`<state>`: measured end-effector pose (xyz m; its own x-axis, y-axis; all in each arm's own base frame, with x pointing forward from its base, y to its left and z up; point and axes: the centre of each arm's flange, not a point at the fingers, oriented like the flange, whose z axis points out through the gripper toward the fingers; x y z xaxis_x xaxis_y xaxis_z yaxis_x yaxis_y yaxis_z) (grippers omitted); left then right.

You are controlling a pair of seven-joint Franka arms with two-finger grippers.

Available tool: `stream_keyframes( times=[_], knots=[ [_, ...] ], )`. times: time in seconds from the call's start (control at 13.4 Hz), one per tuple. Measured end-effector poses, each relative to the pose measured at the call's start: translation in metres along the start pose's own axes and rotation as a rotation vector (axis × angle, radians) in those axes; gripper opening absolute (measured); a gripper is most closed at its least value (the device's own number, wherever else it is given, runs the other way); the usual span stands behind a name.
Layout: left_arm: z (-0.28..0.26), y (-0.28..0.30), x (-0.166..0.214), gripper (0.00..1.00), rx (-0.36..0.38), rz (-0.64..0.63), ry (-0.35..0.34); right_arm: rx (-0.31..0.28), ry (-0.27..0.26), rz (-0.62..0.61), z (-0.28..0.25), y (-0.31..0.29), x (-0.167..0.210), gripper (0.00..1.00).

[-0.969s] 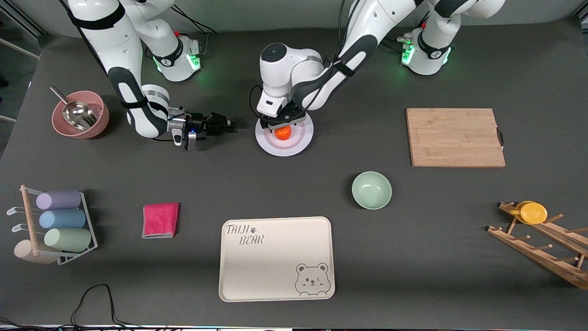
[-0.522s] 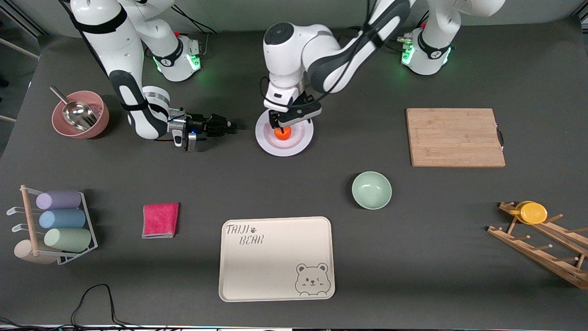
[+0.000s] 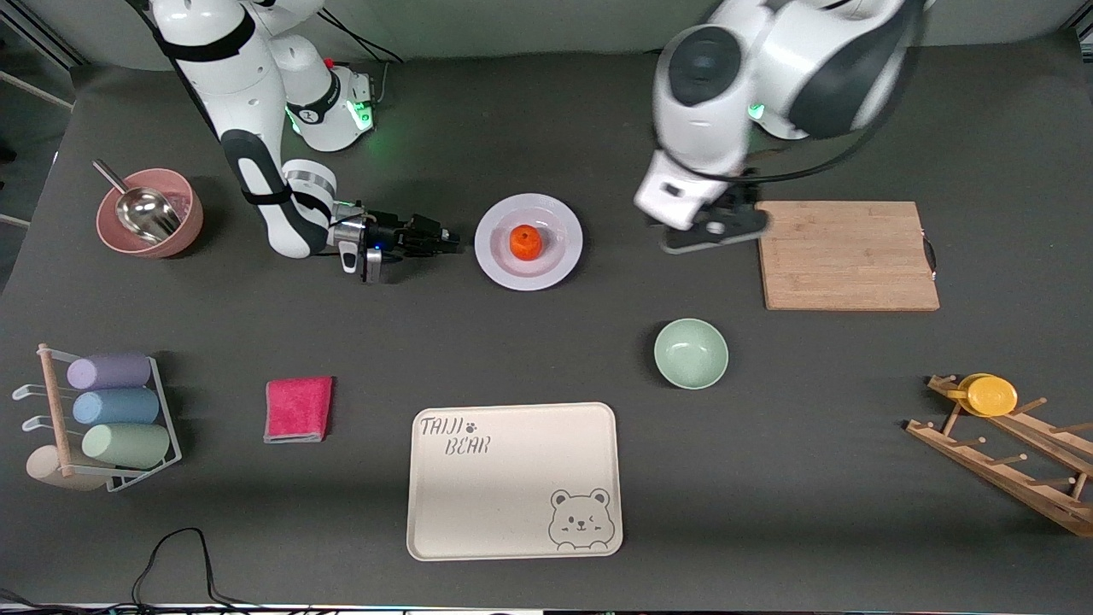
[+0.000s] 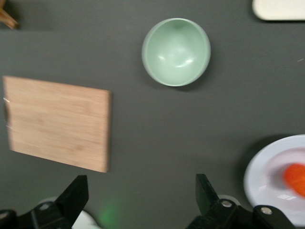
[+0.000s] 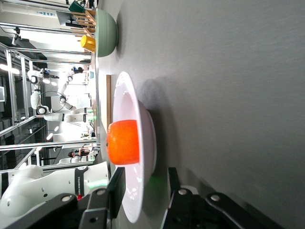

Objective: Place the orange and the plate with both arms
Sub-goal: 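Raise the left gripper back to rest while the right gripper grips the plate, then slide the plate with the right gripper toward the bear tray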

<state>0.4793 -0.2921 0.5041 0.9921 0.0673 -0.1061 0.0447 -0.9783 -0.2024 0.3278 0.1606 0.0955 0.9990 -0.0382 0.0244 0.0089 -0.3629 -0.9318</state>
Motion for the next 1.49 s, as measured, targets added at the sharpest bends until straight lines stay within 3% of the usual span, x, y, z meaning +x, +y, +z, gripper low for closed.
stream_keyframes(
  times=[0.22, 0.45, 0.67, 0.75, 0.82, 0.89, 1.04, 1.49],
  knots=[
    [-0.001, -0.093, 0.043, 1.00, -0.055, 0.086, -0.026, 0.015, 0.010, 0.004, 0.021, -0.006, -0.001, 0.43],
    [-0.012, -0.177, 0.059, 1.00, -0.217, -0.019, -0.050, 0.009, 0.009, 0.004, 0.039, -0.008, -0.001, 0.43],
    [-0.016, -0.244, 0.062, 1.00, -0.245, -0.003, -0.019, 0.014, 0.003, -0.003, 0.044, -0.011, 0.000, 0.43],
    [-0.013, -0.264, 0.064, 1.00, -0.256, -0.006, -0.018, 0.013, 0.002, -0.004, 0.045, -0.011, 0.000, 0.38],
    [-0.011, -0.272, 0.065, 1.00, -0.260, -0.008, -0.021, 0.011, 0.002, -0.004, 0.045, -0.011, 0.000, 0.37],
    [-0.010, -0.273, 0.064, 1.00, -0.260, -0.008, -0.024, 0.008, 0.003, -0.005, 0.045, -0.011, 0.000, 0.29],
    [-0.015, -0.273, 0.060, 1.00, -0.257, -0.007, -0.021, 0.010, 0.004, -0.005, 0.046, -0.011, 0.001, 0.04],
    [-0.025, -0.279, 0.054, 1.00, -0.224, -0.012, 0.007, 0.046, 0.027, 0.005, 0.044, -0.028, 0.018, 0.04]
  ],
)
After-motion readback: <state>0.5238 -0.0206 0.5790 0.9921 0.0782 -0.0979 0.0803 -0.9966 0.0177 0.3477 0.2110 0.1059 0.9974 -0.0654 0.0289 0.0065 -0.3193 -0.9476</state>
